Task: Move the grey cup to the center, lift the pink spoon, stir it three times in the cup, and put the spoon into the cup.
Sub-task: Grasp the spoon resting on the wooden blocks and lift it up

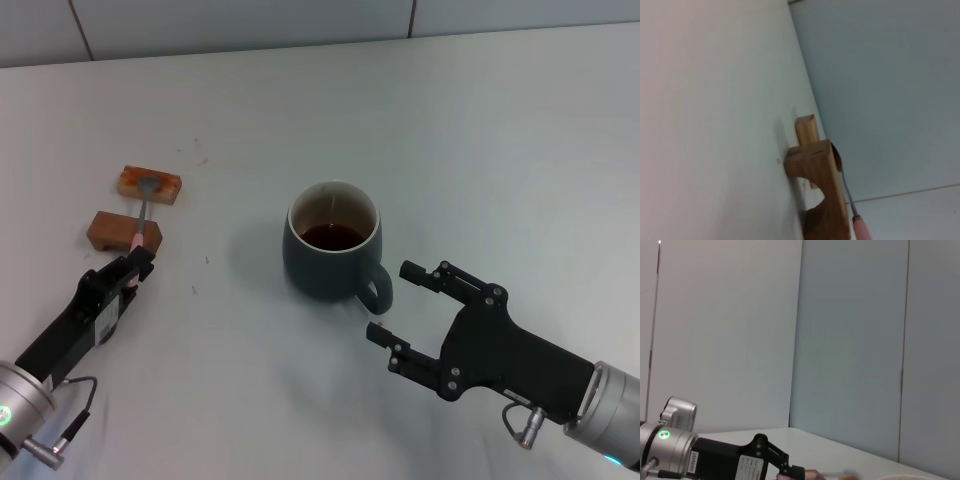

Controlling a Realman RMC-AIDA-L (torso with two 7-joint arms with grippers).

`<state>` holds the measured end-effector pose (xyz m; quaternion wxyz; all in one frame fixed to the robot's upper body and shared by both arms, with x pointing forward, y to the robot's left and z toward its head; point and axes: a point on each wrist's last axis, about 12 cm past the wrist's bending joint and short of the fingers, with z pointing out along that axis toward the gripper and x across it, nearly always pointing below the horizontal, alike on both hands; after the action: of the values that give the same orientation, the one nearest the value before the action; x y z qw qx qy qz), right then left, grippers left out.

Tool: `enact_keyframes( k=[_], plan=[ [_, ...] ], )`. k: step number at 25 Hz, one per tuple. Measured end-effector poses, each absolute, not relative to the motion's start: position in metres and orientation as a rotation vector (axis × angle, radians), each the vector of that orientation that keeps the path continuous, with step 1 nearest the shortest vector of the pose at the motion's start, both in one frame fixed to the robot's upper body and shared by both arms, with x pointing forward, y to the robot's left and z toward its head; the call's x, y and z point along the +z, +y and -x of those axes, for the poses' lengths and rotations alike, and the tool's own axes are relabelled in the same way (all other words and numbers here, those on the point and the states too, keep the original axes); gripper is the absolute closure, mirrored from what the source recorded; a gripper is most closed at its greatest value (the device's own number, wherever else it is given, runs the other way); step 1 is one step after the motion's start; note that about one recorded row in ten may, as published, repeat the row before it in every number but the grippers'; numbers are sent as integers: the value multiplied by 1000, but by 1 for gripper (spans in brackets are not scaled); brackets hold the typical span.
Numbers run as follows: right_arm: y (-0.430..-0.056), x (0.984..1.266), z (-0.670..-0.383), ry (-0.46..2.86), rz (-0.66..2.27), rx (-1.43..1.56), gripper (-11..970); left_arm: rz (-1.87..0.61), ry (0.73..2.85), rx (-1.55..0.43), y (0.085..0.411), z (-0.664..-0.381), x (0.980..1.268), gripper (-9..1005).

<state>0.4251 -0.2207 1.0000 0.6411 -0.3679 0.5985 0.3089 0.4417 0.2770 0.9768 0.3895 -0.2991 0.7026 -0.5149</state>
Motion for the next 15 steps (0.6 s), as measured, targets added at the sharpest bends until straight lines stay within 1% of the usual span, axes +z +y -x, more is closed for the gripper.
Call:
enact_keyframes(
  k=[7,9,10,12,15],
  plan=[
    [-221,1000,-423,1362,833,706,250,667,1733,-1304,286,-449,988,833],
    [-221,1000,-423,1361,832,707,250,590,1709,-1301,290,-454,995,869],
    [-221,1000,-423,1361,832,707,250,465,1698,-1300,293,-463,1006,869],
    [-221,1000,-423,1360,831,707,251,335,1703,-1292,297,-473,1018,870],
    [-222,1001,-423,1356,827,708,251,12,1744,-1227,316,-500,1052,870]
  ],
)
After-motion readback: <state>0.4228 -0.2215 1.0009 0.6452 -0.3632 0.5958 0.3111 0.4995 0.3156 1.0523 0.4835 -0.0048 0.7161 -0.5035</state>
